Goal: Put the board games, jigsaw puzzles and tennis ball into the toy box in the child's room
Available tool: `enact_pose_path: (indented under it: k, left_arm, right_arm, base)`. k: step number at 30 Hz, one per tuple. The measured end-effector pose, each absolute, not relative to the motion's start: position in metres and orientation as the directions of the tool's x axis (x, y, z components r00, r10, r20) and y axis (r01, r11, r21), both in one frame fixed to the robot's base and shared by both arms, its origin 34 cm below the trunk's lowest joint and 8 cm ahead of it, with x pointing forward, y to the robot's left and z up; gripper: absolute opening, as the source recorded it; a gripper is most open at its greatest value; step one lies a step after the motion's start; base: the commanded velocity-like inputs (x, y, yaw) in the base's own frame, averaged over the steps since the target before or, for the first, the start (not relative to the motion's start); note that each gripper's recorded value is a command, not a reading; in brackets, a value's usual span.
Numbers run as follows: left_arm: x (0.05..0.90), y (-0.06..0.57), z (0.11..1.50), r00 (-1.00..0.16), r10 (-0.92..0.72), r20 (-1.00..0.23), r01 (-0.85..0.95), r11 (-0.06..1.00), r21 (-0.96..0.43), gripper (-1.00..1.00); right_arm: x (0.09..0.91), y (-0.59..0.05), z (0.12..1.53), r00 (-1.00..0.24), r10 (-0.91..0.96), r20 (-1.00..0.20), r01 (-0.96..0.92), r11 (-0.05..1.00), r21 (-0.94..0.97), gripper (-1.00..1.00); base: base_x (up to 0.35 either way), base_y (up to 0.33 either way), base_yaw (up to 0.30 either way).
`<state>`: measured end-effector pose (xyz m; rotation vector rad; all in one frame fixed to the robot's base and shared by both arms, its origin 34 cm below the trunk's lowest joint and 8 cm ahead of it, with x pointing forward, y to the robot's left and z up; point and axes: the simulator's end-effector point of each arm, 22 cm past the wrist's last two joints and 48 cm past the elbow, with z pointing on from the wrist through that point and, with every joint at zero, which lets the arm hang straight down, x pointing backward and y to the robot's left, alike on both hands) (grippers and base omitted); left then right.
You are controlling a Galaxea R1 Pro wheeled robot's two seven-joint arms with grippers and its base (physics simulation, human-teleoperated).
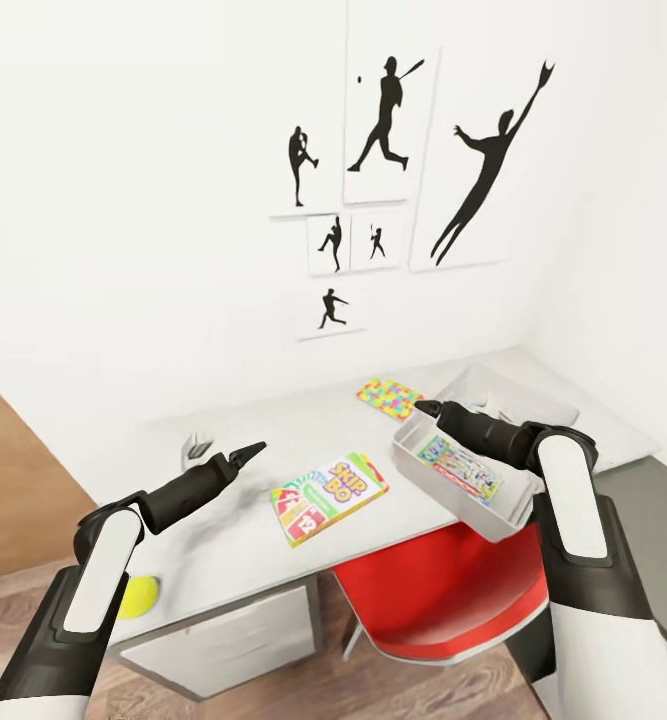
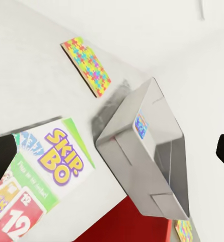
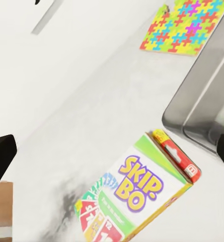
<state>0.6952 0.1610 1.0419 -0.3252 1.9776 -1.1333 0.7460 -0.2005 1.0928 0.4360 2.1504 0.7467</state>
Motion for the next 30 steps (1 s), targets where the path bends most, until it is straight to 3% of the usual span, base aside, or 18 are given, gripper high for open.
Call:
enact_pose_path:
  k: [18,30]
  left_arm:
    - [0.694,0.161,1.055,-0.623,-0.568,-0.538,0.182,0.564,-0.806,1.0]
    - [0.694,0.161,1.058,-0.619,-0.567,-0.543,0.185,0.567,-0.803,1.0]
  right_arm:
    - [0.744,-0.201,1.108,-0.605,0.528,-0.595,0.041,0.768,0.639,1.0]
    - [0.742,-0.195,1.108,-0.618,0.507,-0.601,0.037,0.782,0.622,1.0]
  base:
    - [0.0,0.0,0.159]
    - [0.0,0.0,0.058]
